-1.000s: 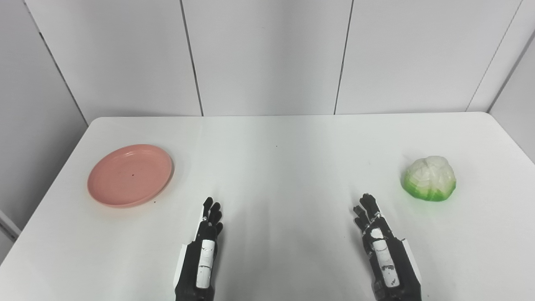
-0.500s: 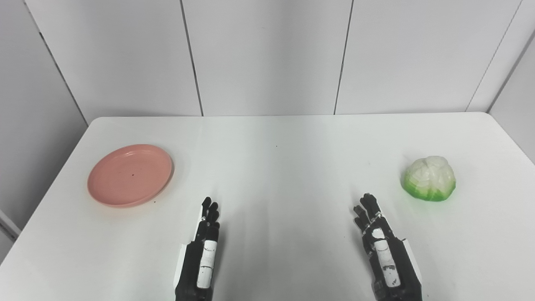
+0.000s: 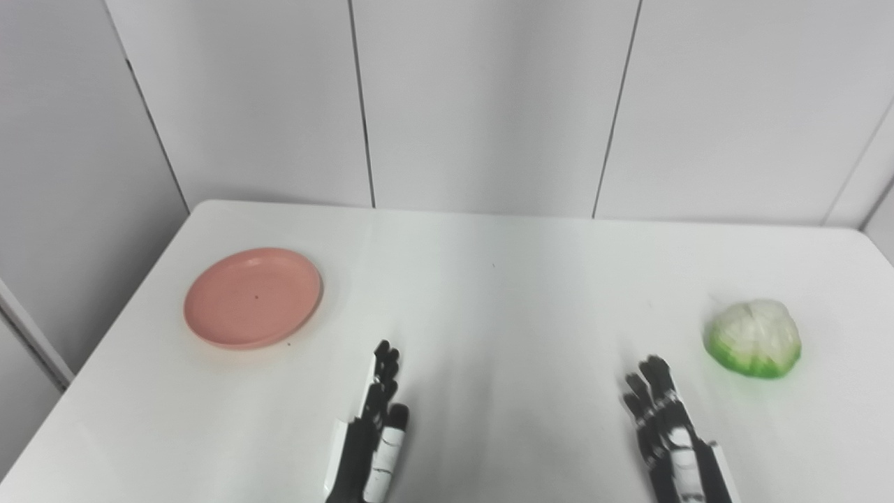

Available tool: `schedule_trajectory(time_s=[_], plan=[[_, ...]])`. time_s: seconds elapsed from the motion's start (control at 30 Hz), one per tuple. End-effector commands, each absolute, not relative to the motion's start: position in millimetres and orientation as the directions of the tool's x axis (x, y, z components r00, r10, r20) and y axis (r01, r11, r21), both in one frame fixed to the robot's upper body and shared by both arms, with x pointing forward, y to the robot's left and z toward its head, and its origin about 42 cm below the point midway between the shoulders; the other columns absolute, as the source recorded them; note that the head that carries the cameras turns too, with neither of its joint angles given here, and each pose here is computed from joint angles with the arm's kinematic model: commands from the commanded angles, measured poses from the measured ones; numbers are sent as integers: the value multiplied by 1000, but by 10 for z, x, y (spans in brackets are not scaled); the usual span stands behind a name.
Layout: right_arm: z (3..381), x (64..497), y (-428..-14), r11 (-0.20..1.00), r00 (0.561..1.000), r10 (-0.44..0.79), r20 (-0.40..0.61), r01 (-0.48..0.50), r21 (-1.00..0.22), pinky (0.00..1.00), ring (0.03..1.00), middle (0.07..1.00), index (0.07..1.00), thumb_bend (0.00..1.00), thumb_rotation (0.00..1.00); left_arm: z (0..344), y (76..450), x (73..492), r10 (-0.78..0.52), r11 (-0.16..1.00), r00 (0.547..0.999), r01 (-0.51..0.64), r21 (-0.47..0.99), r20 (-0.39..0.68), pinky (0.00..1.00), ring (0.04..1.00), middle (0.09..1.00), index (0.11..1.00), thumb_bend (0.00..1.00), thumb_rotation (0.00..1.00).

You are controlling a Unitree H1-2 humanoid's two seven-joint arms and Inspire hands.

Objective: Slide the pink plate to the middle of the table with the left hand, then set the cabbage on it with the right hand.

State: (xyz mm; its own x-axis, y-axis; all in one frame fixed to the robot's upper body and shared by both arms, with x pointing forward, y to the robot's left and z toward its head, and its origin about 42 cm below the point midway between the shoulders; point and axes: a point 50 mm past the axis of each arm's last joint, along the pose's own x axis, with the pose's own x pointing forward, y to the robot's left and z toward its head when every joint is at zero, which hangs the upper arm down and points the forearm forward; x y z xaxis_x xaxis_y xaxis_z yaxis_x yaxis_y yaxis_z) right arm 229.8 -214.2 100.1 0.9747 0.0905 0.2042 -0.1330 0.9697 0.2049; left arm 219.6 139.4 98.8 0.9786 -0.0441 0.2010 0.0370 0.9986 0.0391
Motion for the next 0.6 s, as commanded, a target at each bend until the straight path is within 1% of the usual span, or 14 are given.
schedule_trajectory(time_s=[0.0, 0.1, 0.27, 0.3, 0.57], plan=[[766, 2065, -2231, 973, 991, 63, 116, -87, 213, 1000, 995, 1000, 996, 802, 904, 920, 1379, 2123, -55, 997, 981, 45, 57, 186, 996, 994, 989, 999, 729, 1000], [753, 2062, -2263, 975, 991, 65, 116, -88, 203, 1000, 999, 1000, 999, 782, 941, 914, 1349, 2122, -52, 998, 982, 43, 54, 183, 967, 982, 977, 989, 717, 998], [730, 2053, -2288, 975, 990, 73, 123, -97, 201, 1000, 1000, 1000, 1000, 765, 951, 891, 1330, 2113, -50, 998, 982, 42, 49, 182, 947, 974, 969, 981, 719, 984], [727, 2053, -2289, 974, 990, 74, 119, -97, 203, 1000, 1000, 1000, 1000, 758, 966, 889, 1328, 2113, -49, 998, 982, 41, 48, 182, 943, 972, 968, 980, 719, 982], [708, 2061, -2259, 974, 990, 78, 121, -102, 203, 1000, 1000, 1000, 998, 746, 975, 873, 1353, 2124, -49, 998, 983, 41, 45, 179, 925, 965, 966, 981, 720, 975]])
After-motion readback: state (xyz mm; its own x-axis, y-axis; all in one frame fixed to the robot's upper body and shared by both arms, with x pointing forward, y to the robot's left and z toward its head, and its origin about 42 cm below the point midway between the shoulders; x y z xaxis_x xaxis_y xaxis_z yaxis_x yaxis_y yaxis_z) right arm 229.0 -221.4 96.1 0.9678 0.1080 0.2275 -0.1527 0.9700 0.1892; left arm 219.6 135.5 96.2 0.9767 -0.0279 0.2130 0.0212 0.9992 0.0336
